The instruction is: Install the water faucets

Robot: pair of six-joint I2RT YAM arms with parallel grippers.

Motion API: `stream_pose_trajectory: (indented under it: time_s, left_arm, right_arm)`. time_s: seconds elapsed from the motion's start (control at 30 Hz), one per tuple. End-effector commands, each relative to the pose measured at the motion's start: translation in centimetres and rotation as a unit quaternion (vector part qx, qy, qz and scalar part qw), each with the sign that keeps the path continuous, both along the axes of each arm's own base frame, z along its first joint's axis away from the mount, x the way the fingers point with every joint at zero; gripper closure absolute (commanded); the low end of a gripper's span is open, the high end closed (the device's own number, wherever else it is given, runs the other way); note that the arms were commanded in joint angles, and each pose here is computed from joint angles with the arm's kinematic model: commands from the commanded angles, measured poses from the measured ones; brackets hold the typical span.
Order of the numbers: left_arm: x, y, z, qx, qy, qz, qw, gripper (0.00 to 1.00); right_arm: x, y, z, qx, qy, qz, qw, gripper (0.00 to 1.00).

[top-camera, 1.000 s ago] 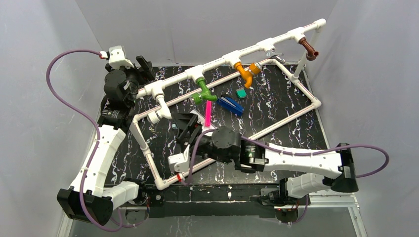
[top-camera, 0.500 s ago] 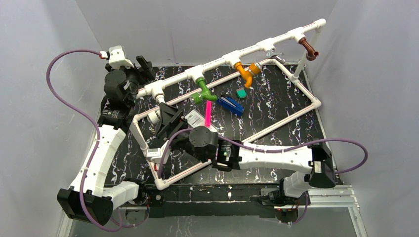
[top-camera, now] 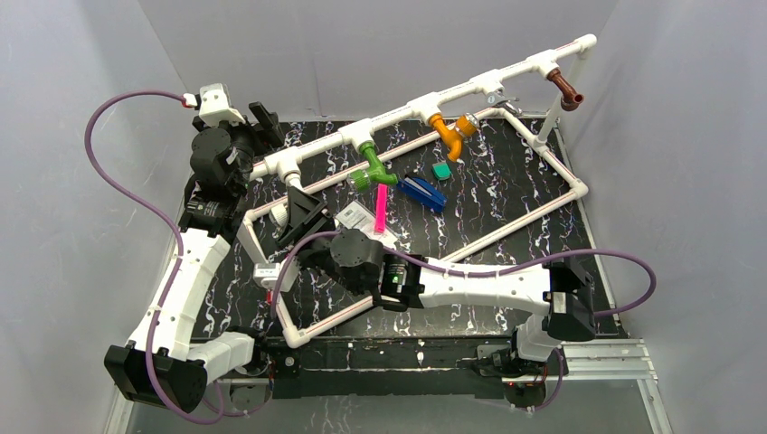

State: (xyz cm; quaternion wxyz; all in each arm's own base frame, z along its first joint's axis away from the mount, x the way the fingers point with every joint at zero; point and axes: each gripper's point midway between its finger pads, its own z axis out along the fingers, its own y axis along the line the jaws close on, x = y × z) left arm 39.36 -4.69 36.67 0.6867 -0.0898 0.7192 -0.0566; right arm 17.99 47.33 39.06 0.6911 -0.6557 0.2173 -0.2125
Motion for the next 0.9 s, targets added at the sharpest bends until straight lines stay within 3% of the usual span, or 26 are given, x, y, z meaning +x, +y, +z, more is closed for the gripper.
stream_pose_trajectory:
  time_s: [0.0,0.17,0.33,0.57,0.73,0.87]
  left_arm:
    - [-3.4,1.5,-18.4,0.063,0.296,0.011,0.953,0.22]
    - [-3.4,1.5,-18.4,0.063,0.295,0.011,0.953,0.22]
    - [-3.4,1.5,-18.5,0.063,0.296,0.011,0.953,0.22]
    - [-3.4,1.5,-18.4,0.064,0.296,0.012,0.953,0.22]
    - [-3.4,1.5,-18.2,0.063,0.294,0.012,0.954,0.22]
    - [-3.4,1.5,-18.2,0.063,0.293,0.012,0.954,0.22]
  right_arm:
    - [0.8,-0.8,3.6,0.071,0.006,-0.019,0.997,0.50]
    - [1.2,-1.1,3.3,0.086,0.025,-0.026,0.996,0.64]
    - [1.1,-1.1,2.9,0.114,0.061,-0.016,0.991,0.96]
    - [0.7,-1.0,2.6,0.216,0.155,0.013,0.964,0.99]
    - [1.0,-1.8,3.3,0.353,0.224,0.024,0.908,0.99]
    - [1.1,-3.1,3.6,0.476,0.288,0.043,0.830,0.99]
